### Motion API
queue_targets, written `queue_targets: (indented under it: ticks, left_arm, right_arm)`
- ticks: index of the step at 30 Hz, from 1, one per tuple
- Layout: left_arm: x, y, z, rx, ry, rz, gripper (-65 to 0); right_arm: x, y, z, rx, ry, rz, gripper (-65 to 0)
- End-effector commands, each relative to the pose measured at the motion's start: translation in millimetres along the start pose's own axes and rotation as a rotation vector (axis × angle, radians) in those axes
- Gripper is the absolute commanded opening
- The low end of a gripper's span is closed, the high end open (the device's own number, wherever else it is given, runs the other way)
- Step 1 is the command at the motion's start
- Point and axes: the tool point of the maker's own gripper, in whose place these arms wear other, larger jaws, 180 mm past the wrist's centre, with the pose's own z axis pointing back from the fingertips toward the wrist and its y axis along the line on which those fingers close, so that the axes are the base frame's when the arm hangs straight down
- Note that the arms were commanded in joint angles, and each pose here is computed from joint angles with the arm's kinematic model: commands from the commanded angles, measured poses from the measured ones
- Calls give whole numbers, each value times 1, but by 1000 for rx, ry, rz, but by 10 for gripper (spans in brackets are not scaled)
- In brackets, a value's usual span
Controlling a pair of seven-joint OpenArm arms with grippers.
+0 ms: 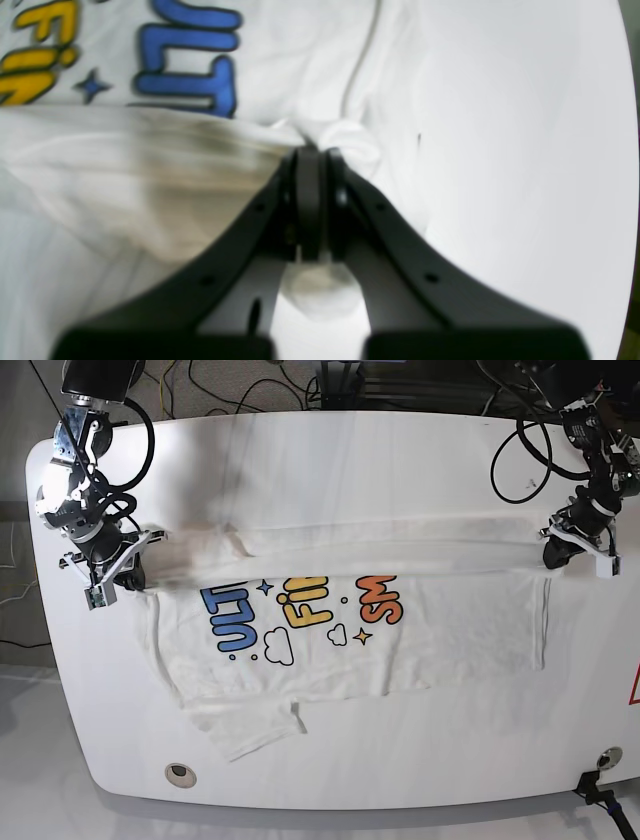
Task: Fold the T-shirt properly
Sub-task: 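Lift both shoulder corners and fold them over toward the hem, then open both grippers and release the folded shoulder edge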
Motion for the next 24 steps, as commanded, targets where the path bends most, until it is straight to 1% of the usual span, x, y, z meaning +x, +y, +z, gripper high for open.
queue_targets:
  ticks: [1,6,13,21,24]
  left_arm:
    - [21,3,-1,10,-53,-21,-650]
    - [35,-2,-13,29,-62,-30,-650]
    - [32,-4,-27,30,-35,-30,-650]
    - [26,-2,-33,26,-14,-16,-650]
    - [26,-2,-35,27,-13,-12,-650]
  right_arm:
    - [21,-15,-1,-30,-56,0,-650]
    - [28,-22,-7,-42,-62,-14,-650]
    - [35,-27,-11,-57,-73,-19,-650]
    - [37,-31,-14,-64,-93,-33,-650]
    - [42,-31,-16,-61,-114,-37,-650]
